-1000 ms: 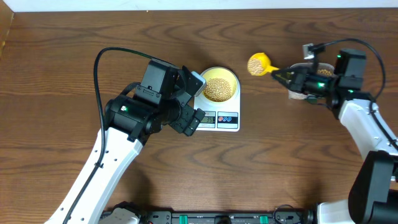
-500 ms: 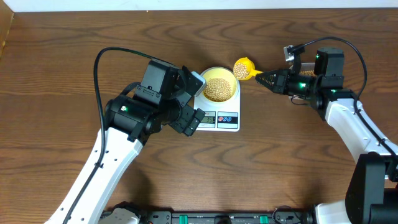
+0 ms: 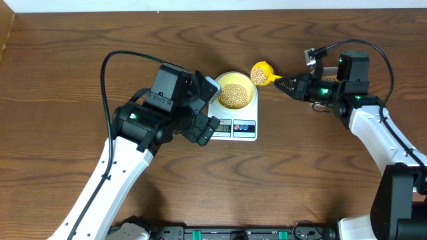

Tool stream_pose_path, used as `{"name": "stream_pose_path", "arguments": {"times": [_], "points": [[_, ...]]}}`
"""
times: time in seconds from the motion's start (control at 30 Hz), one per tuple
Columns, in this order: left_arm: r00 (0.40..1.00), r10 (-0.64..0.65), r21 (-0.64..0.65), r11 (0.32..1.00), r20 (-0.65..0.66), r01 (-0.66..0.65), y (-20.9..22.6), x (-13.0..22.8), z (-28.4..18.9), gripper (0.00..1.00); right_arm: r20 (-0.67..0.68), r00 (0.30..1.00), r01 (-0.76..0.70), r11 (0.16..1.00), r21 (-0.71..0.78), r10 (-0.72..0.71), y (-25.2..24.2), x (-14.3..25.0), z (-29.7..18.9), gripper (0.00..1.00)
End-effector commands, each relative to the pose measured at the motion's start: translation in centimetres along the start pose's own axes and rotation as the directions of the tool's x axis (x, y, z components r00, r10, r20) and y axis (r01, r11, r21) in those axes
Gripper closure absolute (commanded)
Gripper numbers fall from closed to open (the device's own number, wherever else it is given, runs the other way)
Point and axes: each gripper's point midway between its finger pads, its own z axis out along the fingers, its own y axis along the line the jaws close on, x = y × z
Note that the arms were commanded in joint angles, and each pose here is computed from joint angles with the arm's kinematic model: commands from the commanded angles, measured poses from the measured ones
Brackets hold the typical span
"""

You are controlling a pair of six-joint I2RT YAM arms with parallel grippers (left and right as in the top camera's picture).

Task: Scoop item into bowl and weigh 50g on scale
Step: 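Carry the filled scoop with the right gripper over the yellow bowl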

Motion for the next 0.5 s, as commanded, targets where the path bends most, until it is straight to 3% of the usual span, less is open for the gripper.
{"name": "stream_pose_path", "arguments": {"times": [0.0,0.47], "points": [[1.0,0.015,0.002,1.0,0.003,-0.015,-0.05,0.11,-0.24,0.12,-0.009,1.0,-0.003,1.0,-0.019,0.003,0.17,0.16,0.29,0.99],[1.0,0.015,0.002,1.0,0.003,-0.015,-0.05,0.11,-0.24,0.12,-0.001,1.0,0.023,1.0,-0.015,-0.023,0.46,0.02,0.72,0.99]]}}
